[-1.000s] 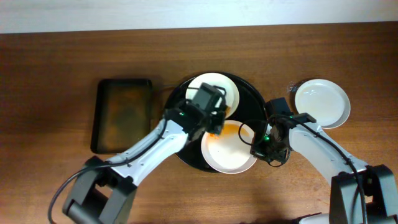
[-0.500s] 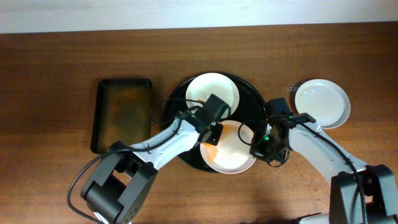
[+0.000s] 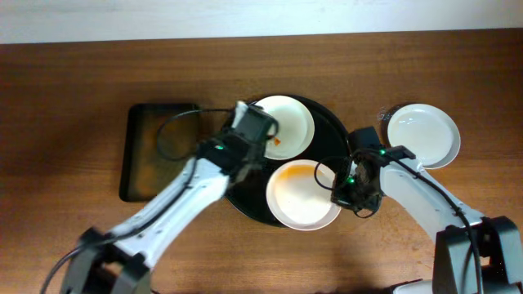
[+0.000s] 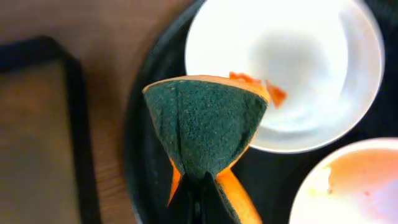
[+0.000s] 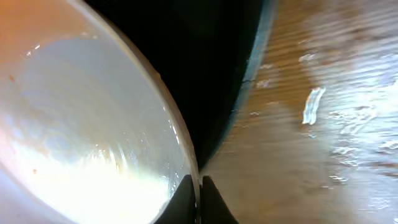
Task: Clean dirty plates on tray and stack at the side
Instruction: 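Carry the scrubbed plate right and stack it on the cleaned plate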
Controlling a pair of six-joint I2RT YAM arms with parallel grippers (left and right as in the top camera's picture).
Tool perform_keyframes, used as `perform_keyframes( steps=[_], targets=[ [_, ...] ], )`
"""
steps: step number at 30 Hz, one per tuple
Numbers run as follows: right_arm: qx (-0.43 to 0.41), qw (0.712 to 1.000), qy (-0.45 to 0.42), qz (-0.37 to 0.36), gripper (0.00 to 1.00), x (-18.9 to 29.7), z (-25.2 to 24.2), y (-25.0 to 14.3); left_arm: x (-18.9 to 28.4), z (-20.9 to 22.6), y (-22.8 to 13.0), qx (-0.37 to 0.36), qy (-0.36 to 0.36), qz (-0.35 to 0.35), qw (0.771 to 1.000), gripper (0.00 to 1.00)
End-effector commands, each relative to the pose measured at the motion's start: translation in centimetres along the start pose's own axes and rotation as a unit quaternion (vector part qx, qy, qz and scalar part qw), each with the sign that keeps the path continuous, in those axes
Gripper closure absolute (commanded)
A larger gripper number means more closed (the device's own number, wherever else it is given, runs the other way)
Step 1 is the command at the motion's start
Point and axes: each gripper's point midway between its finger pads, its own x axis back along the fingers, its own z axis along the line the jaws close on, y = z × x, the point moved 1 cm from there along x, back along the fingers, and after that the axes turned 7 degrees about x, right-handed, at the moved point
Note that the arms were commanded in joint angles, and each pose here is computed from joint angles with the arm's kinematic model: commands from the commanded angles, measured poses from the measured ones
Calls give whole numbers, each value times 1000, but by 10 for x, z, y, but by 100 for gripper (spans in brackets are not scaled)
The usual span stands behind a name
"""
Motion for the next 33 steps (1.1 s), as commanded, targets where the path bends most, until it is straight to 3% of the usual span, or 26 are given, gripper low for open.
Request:
perform_keyframes(
  steps=[1, 4, 8, 11, 14, 17, 19, 29, 33],
  targets=[
    [39, 996, -62, -40, 96, 21, -13, 23, 22, 14, 20, 63, -91, 4, 994, 100],
    [67, 987, -105, -100, 96, 67, -15, 43, 19, 39, 19, 117, -142, 42, 982, 100],
    [116, 954, -186, -203, 96, 139, -20, 75, 16, 57, 23, 143, -144, 43, 978, 100],
    [151, 916, -275, -251, 96, 164, -9, 83, 16, 57, 23, 143, -144, 42, 978, 100],
    [206, 858, -362, -301, 96, 181, 19, 76, 16, 59, 24, 143, -138, 41, 979, 100],
    [248, 807, -407, -348, 96, 195, 50, 66, 16, 59, 24, 143, -138, 41, 979, 100],
    [262, 793, -413, -362, 96, 198, 61, 61, 16, 59, 24, 143, -138, 41, 979, 100],
    [216, 812, -386, -380, 96, 195, 62, 58, 16, 59, 24, 143, -138, 41, 979, 100],
    [143, 930, -192, -279, 96, 140, 76, 38, 16, 59, 24, 143, -139, 41, 979, 100]
  ],
)
